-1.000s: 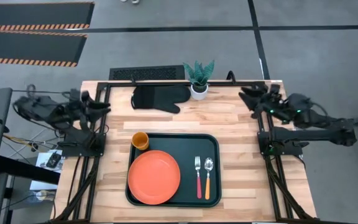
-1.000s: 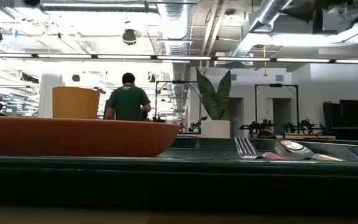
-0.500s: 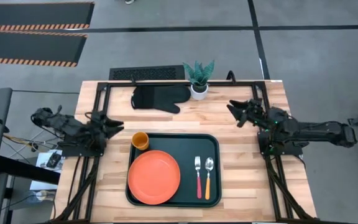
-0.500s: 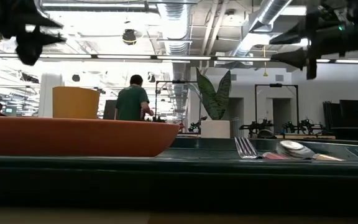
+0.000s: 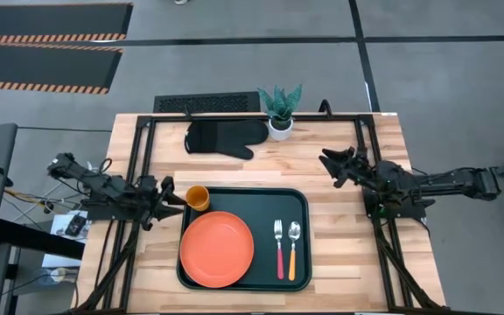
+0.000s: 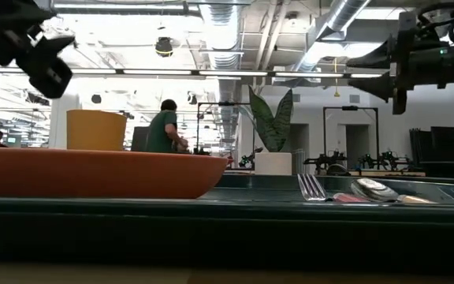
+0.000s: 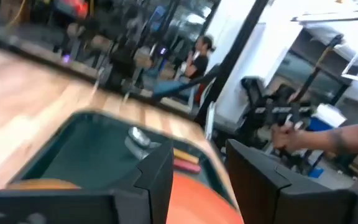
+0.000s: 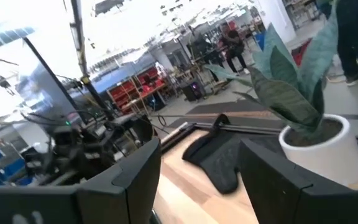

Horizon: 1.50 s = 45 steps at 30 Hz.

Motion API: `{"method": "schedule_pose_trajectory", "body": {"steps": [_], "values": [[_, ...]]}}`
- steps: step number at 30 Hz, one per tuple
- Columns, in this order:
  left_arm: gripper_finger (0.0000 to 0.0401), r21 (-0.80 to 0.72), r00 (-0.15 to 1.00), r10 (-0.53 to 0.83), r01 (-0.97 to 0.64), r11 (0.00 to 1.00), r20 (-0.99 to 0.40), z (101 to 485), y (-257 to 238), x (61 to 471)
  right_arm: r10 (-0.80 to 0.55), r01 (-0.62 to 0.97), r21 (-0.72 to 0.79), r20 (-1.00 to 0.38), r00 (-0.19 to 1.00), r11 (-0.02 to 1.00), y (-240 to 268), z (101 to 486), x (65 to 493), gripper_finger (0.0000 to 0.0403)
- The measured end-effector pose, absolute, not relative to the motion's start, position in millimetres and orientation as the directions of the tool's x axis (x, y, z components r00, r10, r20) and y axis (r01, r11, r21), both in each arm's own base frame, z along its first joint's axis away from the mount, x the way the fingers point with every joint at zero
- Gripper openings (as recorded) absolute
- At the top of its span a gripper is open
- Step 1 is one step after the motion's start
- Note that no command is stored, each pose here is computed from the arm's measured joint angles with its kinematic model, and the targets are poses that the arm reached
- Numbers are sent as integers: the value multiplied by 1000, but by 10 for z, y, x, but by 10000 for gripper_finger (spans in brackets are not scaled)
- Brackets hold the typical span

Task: Pick and place plate/cup/fork/spoon on tray
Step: Return to Home Position

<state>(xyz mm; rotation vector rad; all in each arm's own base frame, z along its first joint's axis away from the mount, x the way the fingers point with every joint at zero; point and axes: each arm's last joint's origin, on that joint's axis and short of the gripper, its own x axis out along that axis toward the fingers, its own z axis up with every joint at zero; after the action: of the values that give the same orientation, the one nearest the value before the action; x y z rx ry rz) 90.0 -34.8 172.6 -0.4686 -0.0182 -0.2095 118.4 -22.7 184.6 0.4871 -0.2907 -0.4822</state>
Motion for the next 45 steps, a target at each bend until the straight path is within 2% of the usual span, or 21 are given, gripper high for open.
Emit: {"method": "schedule_pose_trajectory", "body": {"steps": [7, 14, 19, 45], "values": [[135, -407, 980, -181, 199, 891, 82, 1742, -343, 900, -508, 450, 456, 5, 861, 768, -228, 1693, 1198, 239], [135, -392, 991, -109, 131, 911, 78, 1737, -322, 904, -508, 472, 444, -44, 860, 761, -228, 1643, 1197, 239], [135, -362, 991, -112, 133, 922, 78, 1736, -323, 904, -507, 489, 428, -78, 858, 760, -228, 1607, 1194, 239], [135, -375, 990, -116, 136, 917, 76, 1728, -325, 905, -507, 501, 413, -104, 856, 760, -228, 1580, 1192, 239]]}}
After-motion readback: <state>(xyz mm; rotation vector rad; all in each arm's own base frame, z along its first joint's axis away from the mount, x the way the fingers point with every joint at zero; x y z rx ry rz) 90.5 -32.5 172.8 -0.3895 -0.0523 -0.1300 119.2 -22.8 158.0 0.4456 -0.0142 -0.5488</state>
